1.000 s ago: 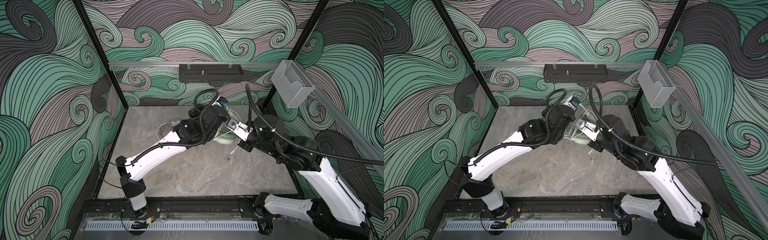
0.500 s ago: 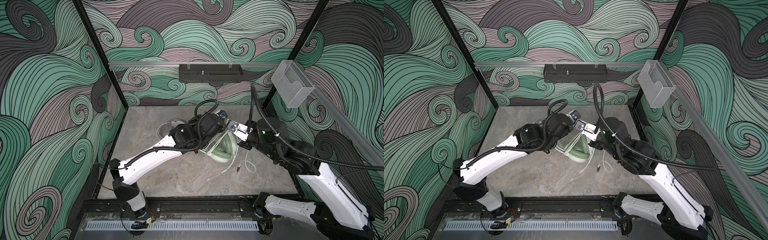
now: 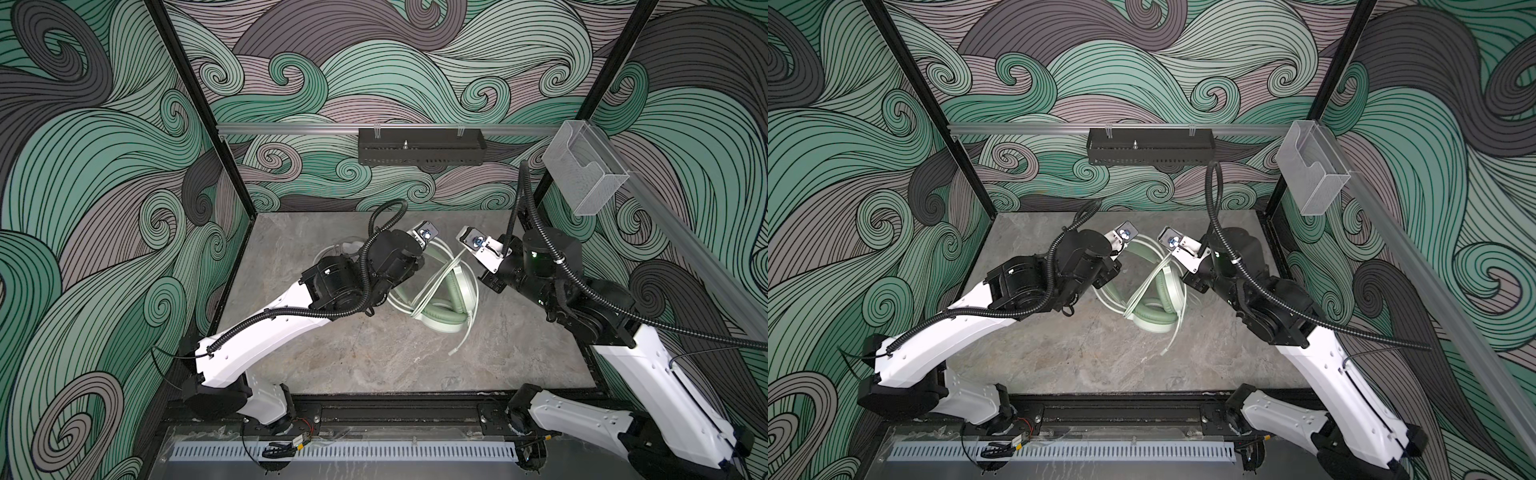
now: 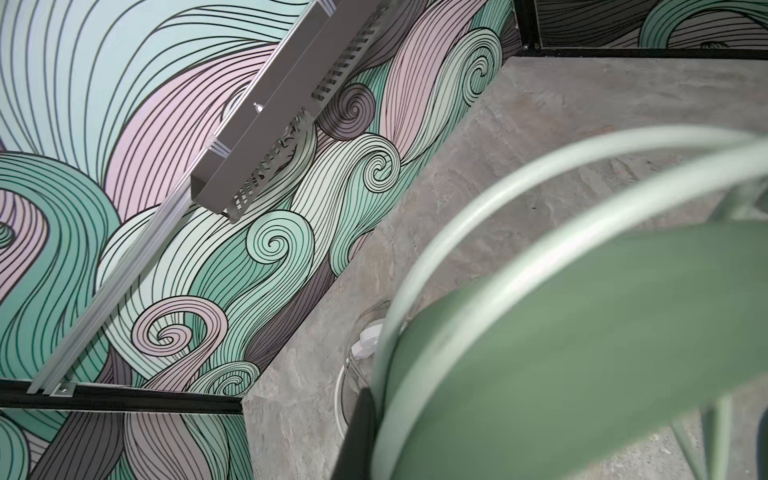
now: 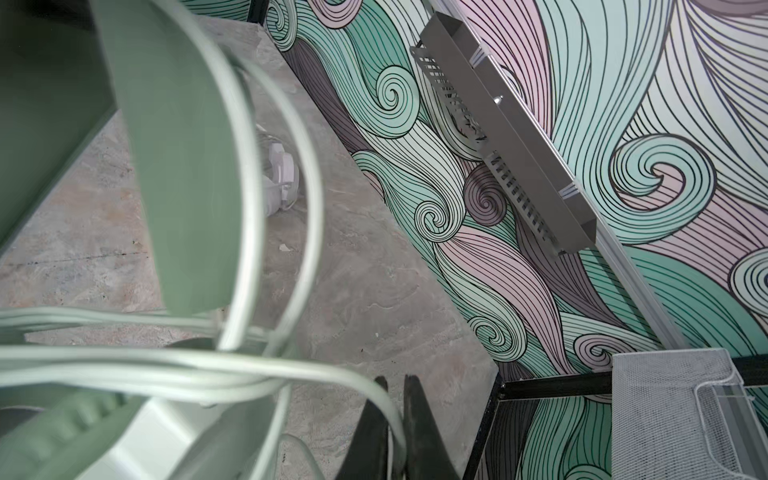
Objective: Wrap the headphones
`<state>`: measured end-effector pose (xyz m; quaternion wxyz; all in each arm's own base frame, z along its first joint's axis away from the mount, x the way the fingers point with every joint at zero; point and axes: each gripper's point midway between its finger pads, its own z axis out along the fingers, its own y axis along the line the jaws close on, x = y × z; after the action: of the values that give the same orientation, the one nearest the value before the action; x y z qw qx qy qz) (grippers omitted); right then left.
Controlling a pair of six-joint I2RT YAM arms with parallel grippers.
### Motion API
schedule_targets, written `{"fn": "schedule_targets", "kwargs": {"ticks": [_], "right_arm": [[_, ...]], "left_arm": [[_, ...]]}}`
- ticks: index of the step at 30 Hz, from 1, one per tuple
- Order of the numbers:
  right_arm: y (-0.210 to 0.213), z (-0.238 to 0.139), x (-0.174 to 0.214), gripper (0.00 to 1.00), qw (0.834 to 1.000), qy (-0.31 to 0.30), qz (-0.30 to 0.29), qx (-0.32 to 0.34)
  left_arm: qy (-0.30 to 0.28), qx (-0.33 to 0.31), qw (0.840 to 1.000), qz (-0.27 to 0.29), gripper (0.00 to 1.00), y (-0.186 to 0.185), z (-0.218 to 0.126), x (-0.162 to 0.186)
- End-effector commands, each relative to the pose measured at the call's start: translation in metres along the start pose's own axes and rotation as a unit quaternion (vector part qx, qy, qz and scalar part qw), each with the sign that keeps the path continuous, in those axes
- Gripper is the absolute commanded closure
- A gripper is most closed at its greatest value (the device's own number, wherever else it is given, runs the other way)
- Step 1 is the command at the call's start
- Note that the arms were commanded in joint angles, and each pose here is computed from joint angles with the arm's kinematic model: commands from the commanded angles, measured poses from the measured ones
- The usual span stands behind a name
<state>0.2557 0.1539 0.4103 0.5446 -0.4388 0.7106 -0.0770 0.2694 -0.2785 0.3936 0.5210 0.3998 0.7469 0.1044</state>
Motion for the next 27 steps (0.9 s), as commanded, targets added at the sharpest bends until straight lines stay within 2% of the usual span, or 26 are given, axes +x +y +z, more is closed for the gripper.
{"fn": "schedule_targets", "kwargs": {"ticks": [1,6,12,19,24,27], "right_arm": [[-0.019,-0.010,-0.016,0.85,0.997,-0.049,0.051,0.031],[-0.009,-0.013,-0.018,0.79,0.992,-0.091,0.083,0.010],[0.002,-0.006,-0.010,0.78,0.986,-0.107,0.124,-0.012],[0.003,-0.022,-0.010,0.71,0.979,-0.133,0.155,-0.017],[-0.005,-0.037,0.008,0.55,0.974,-0.116,0.194,0.009],[-0.002,-0.051,0.013,0.46,0.968,-0.126,0.215,0.005]], "left_arm": [[-0.028,0.031,0.999,-0.010,1.00,0.007,-0.028,-0.005],[-0.059,0.042,0.996,-0.050,1.00,0.019,-0.045,-0.020],[-0.093,0.054,0.989,-0.098,1.00,0.035,-0.065,-0.038],[-0.102,0.063,0.984,-0.131,1.00,0.047,-0.079,-0.049],[-0.089,0.084,0.980,-0.157,1.00,0.042,-0.079,-0.054],[-0.082,0.099,0.975,-0.180,1.00,0.041,-0.083,-0.054]]}}
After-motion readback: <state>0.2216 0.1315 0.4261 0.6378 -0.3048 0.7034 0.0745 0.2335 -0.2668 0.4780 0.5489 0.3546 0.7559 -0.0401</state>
